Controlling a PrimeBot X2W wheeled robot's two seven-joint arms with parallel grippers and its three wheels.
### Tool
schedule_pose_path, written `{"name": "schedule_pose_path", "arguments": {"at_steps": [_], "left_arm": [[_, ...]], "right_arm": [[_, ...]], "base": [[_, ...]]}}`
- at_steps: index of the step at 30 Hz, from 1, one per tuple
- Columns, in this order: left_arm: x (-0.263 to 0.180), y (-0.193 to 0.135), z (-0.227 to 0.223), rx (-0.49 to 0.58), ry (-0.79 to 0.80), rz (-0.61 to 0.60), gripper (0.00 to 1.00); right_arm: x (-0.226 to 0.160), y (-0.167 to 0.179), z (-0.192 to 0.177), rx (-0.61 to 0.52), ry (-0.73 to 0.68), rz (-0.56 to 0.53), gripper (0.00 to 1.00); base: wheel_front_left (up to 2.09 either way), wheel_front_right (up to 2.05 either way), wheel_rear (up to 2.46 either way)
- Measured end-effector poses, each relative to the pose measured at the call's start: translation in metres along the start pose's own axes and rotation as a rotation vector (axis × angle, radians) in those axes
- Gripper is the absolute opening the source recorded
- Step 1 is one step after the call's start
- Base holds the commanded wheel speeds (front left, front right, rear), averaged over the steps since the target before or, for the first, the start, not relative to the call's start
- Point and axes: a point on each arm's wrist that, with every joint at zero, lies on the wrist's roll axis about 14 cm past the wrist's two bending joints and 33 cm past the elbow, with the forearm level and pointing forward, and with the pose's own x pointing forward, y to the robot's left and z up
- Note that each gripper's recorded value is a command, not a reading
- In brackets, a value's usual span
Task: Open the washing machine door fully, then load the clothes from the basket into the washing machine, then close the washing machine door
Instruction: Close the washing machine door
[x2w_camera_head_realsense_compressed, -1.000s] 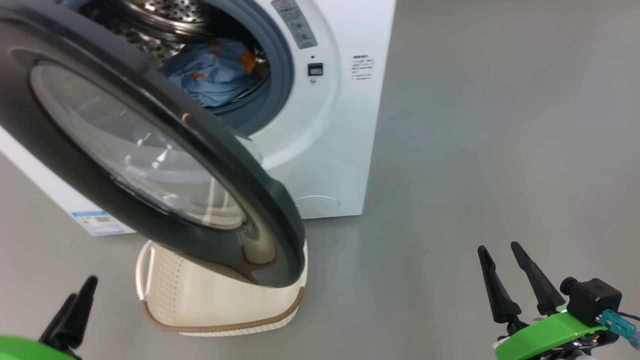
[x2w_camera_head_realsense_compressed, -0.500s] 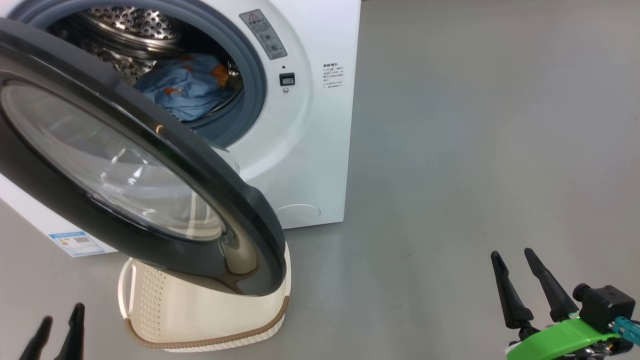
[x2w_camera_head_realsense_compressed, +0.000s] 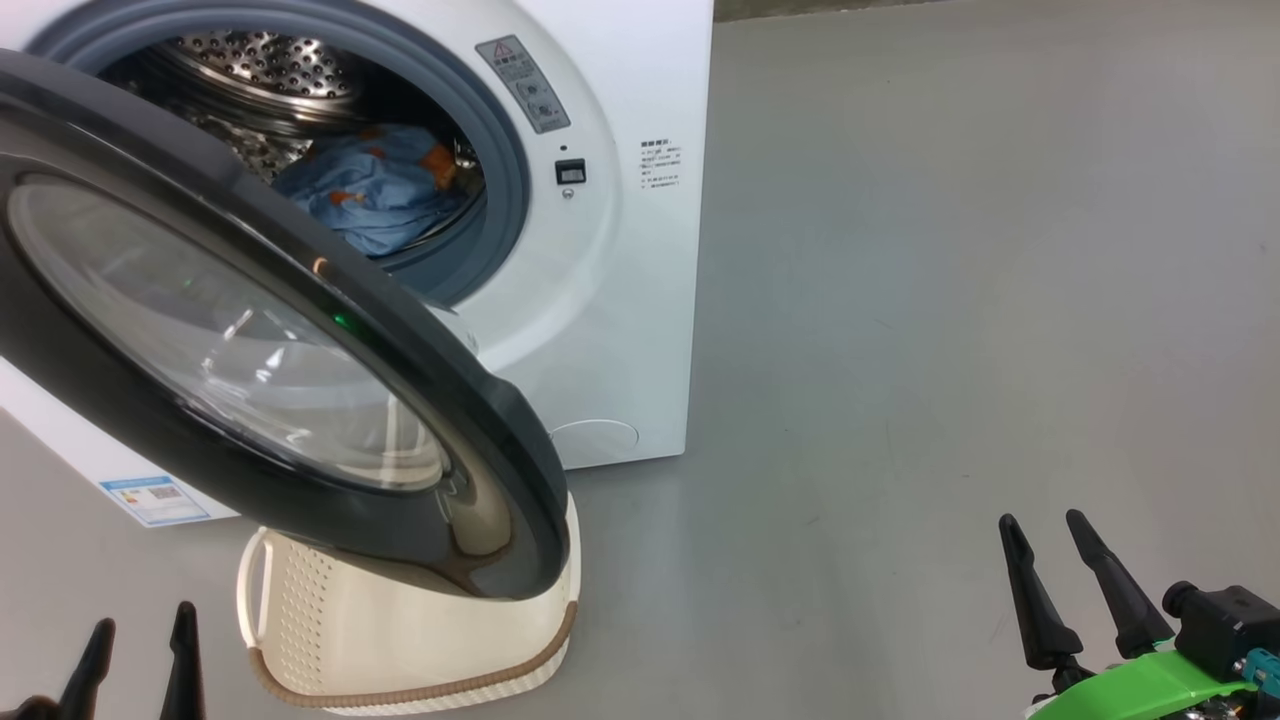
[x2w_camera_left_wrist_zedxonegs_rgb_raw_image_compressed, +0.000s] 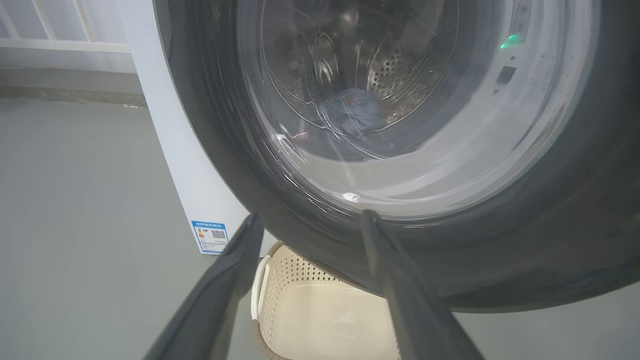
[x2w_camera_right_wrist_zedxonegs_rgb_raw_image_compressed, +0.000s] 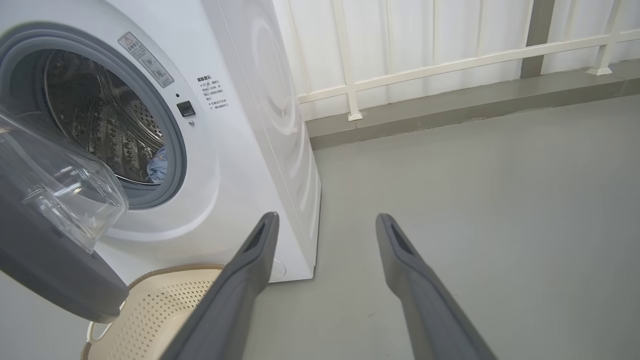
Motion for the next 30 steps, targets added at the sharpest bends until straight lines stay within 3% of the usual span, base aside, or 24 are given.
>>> {"name": "schedule_pose_path", "arguments": {"at_steps": [20, 21, 22, 23, 30], "left_arm": [[-0.016, 0.005, -0.002, 0.016, -0.014, 0.056, 1.0], [-0.017, 0.005, -0.002, 0.015, -0.015, 0.057, 1.0], [-0.019, 0.005, -0.002, 0.012, -0.016, 0.06, 1.0], [-0.02, 0.005, -0.002, 0.011, -0.017, 0.061, 1.0], [-0.026, 0.004, 0.006, 0.01, -0.044, 0.064, 1.0]], "right_arm": [[0.002, 0.007, 0.004, 0.007, -0.014, 0.02, 1.0], [0.002, 0.008, 0.004, 0.012, -0.017, 0.022, 0.78], [0.004, 0.012, 0.005, 0.017, -0.02, 0.033, 0.13], [0.005, 0.014, 0.006, 0.024, -0.023, 0.038, 0.0], [0.027, 0.052, 0.038, 0.053, -0.126, 0.144, 0.0]], "base": [[0.0, 0.0, 0.0], [0.0, 0.0, 0.0], [0.0, 0.0, 0.0], [0.0, 0.0, 0.0], [0.0, 0.0, 0.0]]}}
